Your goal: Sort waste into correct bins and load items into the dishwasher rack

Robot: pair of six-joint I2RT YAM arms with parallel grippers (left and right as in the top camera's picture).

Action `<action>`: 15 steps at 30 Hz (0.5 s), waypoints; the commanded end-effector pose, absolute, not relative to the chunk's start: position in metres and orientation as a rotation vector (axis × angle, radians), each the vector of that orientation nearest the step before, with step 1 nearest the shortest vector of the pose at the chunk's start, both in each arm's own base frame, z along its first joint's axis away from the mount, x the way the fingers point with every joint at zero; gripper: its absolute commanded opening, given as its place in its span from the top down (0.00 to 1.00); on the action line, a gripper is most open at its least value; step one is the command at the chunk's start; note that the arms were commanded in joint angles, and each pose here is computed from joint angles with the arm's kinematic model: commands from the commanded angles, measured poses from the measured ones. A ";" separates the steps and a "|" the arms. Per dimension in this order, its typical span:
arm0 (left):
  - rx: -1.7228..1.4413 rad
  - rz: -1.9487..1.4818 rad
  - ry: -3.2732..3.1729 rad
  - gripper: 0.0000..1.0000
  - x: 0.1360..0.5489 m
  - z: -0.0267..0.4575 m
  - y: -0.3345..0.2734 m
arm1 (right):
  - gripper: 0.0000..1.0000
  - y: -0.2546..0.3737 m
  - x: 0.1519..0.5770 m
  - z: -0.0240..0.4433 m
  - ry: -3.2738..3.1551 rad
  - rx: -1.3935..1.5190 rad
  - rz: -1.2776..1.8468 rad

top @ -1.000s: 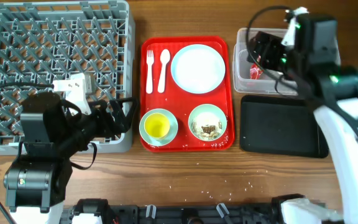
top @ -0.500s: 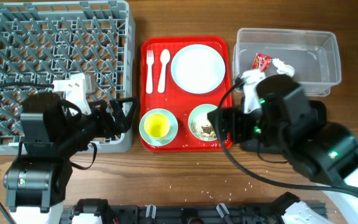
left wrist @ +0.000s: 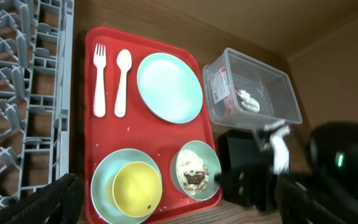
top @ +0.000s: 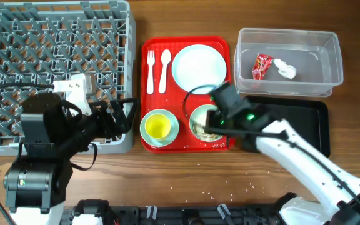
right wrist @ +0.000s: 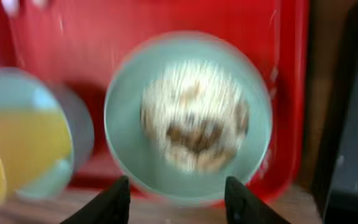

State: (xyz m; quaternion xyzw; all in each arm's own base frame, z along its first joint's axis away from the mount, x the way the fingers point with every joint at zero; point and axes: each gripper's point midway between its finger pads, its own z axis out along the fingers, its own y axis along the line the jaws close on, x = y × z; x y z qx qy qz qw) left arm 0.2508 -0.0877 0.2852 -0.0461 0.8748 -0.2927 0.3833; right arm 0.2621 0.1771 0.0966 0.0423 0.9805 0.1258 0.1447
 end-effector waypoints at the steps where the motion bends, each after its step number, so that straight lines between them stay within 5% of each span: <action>1: -0.091 -0.744 2.213 0.00 0.251 0.291 -0.088 | 0.53 0.202 0.267 0.108 2.800 -0.085 0.640; 10: -0.091 -0.744 2.213 0.00 0.251 0.291 -0.088 | 0.57 0.232 0.274 0.033 2.877 -0.212 0.450; 15: -0.091 -0.744 2.213 0.00 0.251 0.291 -0.088 | 0.61 0.238 0.269 0.030 2.884 -0.236 0.424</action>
